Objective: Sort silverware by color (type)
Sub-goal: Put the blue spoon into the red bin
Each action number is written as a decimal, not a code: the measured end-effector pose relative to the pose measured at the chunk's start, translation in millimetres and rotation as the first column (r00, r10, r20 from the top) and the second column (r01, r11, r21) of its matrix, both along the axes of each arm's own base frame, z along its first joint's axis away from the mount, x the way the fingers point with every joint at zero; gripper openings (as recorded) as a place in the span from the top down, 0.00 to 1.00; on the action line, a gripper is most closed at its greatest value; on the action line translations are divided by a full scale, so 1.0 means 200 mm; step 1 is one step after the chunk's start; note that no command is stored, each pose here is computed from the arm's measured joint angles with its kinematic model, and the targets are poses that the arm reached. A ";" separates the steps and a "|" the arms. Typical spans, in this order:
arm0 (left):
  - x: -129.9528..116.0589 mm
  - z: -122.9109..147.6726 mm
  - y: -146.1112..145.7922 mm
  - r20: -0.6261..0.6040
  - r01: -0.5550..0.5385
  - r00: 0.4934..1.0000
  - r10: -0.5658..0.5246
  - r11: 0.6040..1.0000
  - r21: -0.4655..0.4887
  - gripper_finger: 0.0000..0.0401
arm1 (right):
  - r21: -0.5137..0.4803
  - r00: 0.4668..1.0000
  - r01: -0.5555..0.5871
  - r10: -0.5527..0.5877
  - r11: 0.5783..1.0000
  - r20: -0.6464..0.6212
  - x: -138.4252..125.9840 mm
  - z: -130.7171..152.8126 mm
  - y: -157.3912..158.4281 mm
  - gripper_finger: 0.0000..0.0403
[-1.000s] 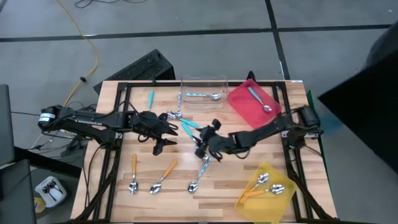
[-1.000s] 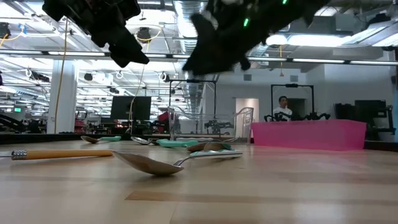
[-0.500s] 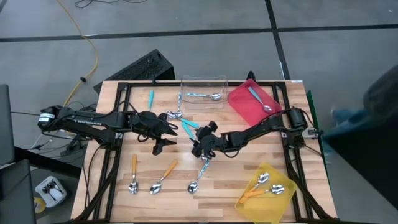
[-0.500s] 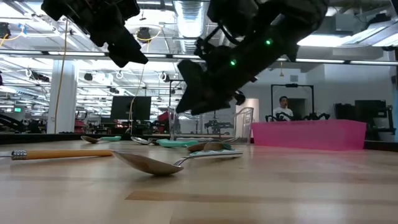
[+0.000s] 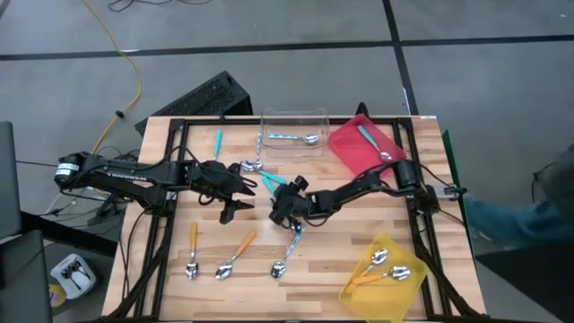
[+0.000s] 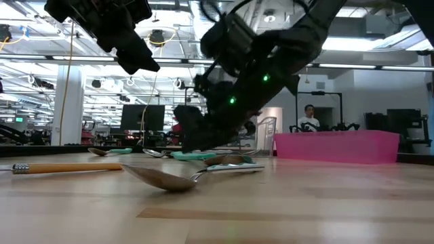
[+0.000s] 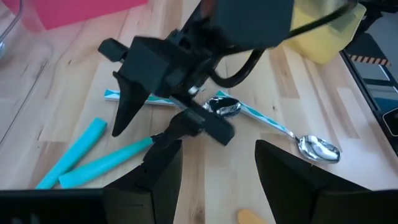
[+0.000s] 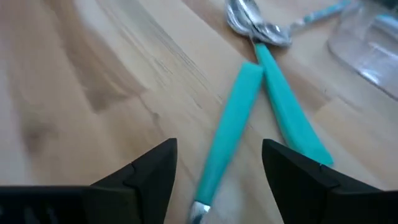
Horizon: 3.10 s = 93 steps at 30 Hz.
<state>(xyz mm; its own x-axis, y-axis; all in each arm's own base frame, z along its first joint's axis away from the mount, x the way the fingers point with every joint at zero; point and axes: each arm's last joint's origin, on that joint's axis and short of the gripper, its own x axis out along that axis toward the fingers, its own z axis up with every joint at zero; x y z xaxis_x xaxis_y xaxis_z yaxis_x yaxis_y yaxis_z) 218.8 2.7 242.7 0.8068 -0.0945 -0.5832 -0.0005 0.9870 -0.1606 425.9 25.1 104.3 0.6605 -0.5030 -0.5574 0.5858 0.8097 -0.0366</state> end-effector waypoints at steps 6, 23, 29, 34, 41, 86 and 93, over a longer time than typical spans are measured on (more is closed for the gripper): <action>0.00 0.00 0.00 0.000 -0.015 1.000 0.015 1.000 0.012 0.54 | 0.087 0.994 0.094 -0.089 0.992 -0.057 -0.01 -0.07 -0.02 0.37; 0.00 0.00 0.00 0.000 -0.027 1.000 0.027 1.000 0.007 0.54 | 0.131 0.987 0.119 -0.103 0.984 -0.120 -0.04 -0.10 -0.01 0.83; 0.00 0.00 0.00 -0.001 -0.032 0.999 0.032 0.999 -0.005 0.54 | 0.142 0.991 0.094 -0.079 0.985 -0.108 -0.02 -0.07 0.03 0.83; 0.00 0.00 -0.02 -0.002 -0.013 1.000 0.013 1.000 -0.005 0.54 | 0.166 0.992 0.012 0.009 0.986 -0.127 -0.01 0.05 0.07 0.83; 0.00 0.00 -0.07 0.003 0.029 1.000 -0.029 1.000 -0.004 0.54 | 0.113 0.997 -0.053 0.059 0.992 -0.052 -0.09 0.40 0.07 0.83; 0.01 0.04 -0.15 0.095 0.067 0.993 -0.074 0.995 0.068 0.54 | 0.121 0.918 0.367 -0.380 0.922 0.113 -1.45 0.50 -0.57 0.83; 0.01 0.04 -0.15 0.093 0.069 0.993 -0.075 0.995 0.069 0.54 | 0.159 0.901 0.432 -0.431 0.888 -0.047 -1.43 0.38 -0.67 0.83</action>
<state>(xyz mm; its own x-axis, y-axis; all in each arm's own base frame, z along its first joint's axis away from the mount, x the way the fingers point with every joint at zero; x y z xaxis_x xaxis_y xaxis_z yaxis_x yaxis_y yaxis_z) 220.7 -28.0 250.9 0.8516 -0.1179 -0.5108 0.0828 0.9924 -0.0909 139.7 -108.8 179.8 0.3927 -0.6396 -0.6609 0.8789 0.4725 0.0651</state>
